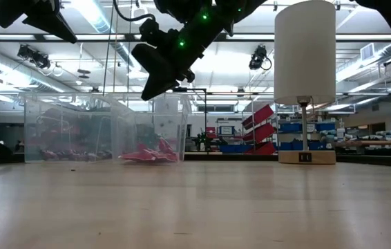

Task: Sort candy
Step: Move the transparent bin to the top center of the table

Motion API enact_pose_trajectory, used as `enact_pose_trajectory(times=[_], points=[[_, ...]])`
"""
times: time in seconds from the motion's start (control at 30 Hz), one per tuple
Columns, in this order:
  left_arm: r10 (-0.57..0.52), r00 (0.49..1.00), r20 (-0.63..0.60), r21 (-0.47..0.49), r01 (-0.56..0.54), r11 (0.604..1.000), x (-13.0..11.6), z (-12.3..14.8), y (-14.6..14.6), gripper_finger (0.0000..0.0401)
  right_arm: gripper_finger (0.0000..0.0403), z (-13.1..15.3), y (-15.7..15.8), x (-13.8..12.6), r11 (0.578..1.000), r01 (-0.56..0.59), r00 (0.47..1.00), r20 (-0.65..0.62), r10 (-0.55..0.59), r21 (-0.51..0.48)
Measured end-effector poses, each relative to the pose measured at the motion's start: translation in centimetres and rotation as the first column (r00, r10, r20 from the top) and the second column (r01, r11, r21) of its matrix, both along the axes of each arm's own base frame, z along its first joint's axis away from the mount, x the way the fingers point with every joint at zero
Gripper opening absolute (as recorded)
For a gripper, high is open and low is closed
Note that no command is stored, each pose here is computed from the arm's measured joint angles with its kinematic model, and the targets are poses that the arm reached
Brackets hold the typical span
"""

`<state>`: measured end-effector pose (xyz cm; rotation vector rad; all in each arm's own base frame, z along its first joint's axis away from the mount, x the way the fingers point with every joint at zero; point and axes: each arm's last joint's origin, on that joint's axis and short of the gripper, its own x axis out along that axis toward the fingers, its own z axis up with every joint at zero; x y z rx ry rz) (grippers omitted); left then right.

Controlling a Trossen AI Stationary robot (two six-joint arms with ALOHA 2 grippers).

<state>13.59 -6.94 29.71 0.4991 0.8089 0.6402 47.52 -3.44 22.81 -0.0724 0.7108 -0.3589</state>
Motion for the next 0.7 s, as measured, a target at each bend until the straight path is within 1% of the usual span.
enact_pose_trajectory(times=[0.2, 0.4, 0.5, 0.7], points=[[0.0, 1.0, 0.002, -0.001, 0.0, 1.0, 0.0, 0.0, 0.0, 0.0, 0.0, 0.1, 0.6, 0.1, 0.999, -0.029, 1.0, -0.002, 0.029, -0.017], [0.0, 1.0, 0.002, -0.001, 0.0, 1.0, 0.0, 0.0, 0.0, 0.0, 0.0, 0.7, 3.4, -0.3, 0.997, -0.08, 0.997, -0.01, 0.08, -0.008], [0.0, 1.0, 0.003, -0.004, 0.0, 1.0, 0.0, 0.0, 0.0, 0.0, 0.0, 0.8, 5.1, -0.9, 0.996, -0.09, 0.995, -0.05, 0.091, 0.022], [0.0, 0.999, 0.037, -0.03, 0.001, 1.0, 0.3, 0.0, -0.3, 0.0, 0.0, 3.2, 8.7, -3.3, 0.991, -0.073, 0.993, -0.081, 0.082, 0.108]])
